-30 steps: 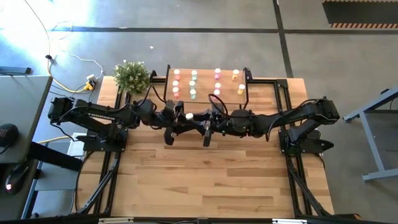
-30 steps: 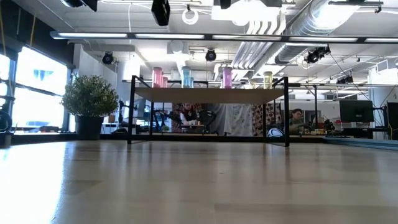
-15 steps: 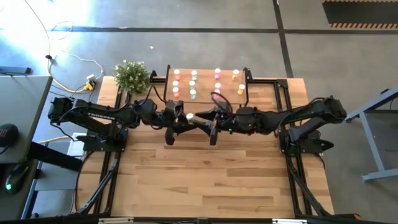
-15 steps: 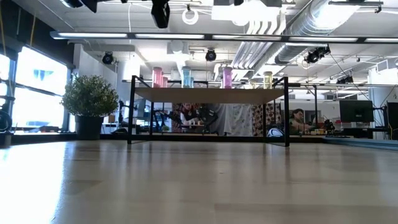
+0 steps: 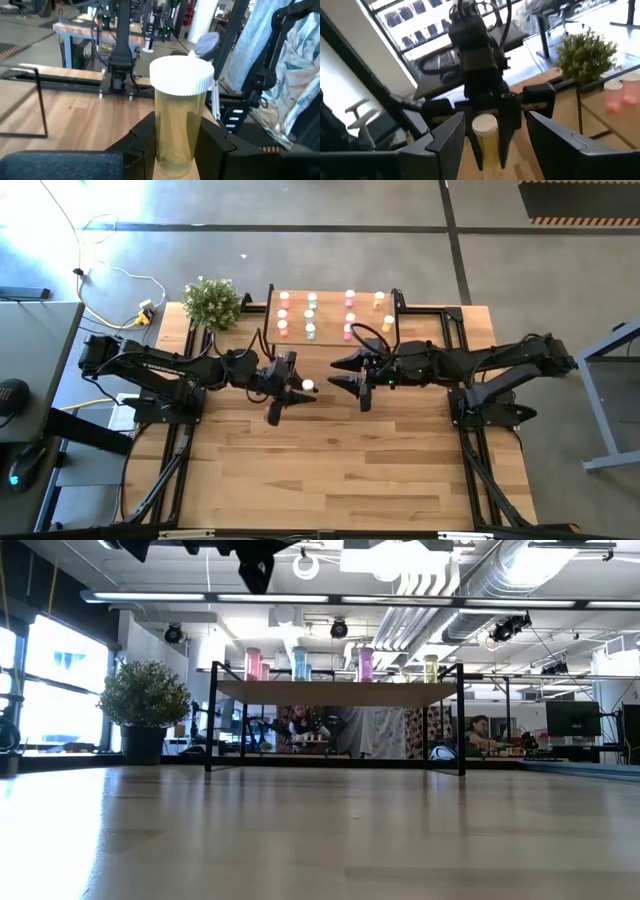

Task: Pick and place medicine bottles onto shelf by color
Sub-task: Put the yellow pill bottle on the shelf aligned with the other yellow pill bottles

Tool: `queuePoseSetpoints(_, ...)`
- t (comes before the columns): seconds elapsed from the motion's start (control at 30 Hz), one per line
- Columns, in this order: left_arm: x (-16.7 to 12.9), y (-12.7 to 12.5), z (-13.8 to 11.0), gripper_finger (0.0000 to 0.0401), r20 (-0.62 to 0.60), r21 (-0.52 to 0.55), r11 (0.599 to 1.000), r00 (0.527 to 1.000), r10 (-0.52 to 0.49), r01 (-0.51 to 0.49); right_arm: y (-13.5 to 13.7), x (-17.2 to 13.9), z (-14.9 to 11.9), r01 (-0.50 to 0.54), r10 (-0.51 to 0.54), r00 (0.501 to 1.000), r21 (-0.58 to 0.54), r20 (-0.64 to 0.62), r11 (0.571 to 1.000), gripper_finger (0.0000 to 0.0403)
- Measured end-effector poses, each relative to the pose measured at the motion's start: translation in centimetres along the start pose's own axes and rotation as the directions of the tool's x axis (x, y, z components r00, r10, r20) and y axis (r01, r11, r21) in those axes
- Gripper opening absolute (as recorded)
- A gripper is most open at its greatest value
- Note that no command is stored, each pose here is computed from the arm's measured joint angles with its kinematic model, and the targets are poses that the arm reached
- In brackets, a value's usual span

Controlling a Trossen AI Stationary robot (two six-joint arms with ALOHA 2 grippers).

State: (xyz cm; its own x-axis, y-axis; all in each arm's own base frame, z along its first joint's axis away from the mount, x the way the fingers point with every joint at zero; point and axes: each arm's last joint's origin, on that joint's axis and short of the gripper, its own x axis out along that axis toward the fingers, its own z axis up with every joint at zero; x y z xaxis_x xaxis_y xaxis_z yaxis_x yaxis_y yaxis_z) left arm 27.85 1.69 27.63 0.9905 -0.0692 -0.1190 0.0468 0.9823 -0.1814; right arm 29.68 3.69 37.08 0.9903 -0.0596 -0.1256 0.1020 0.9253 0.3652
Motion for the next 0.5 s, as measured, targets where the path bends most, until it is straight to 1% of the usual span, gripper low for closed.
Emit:
queuePoseSetpoints(0.2, 0.7, -0.8, -0.7, 0.0092, -0.014, -0.01, 1.0, 1.0, -0.005, 0.005, -0.5, 0.1, -0.1, -0.022, 0.022, 0.999, 0.001, -0.048, 1.0, 0.0235)
queuePoseSetpoints(0.3, 1.2, -1.2, -0.6, 0.0092, 0.003, -0.008, 1.0, 1.0, 0.003, -0.003, -0.5, 0.1, -0.2, -0.054, 0.052, 0.997, -0.025, -0.061, 0.998, 0.0249)
queuePoseSetpoints(0.4, 2.0, -1.4, -1.2, 0.0092, -0.028, -0.015, 1.0, 1.0, 0.013, -0.013, -0.3, 0.5, -0.6, -0.095, 0.089, 0.992, -0.067, -0.088, 0.993, 0.0251)
queuePoseSetpoints(0.5, 2.7, -1.6, -1.1, 0.0092, -0.03, -0.014, 1.0, 1.0, 0.005, -0.006, -0.3, 1.1, -1.2, -0.126, 0.116, 0.985, -0.069, -0.125, 0.99, 0.025)
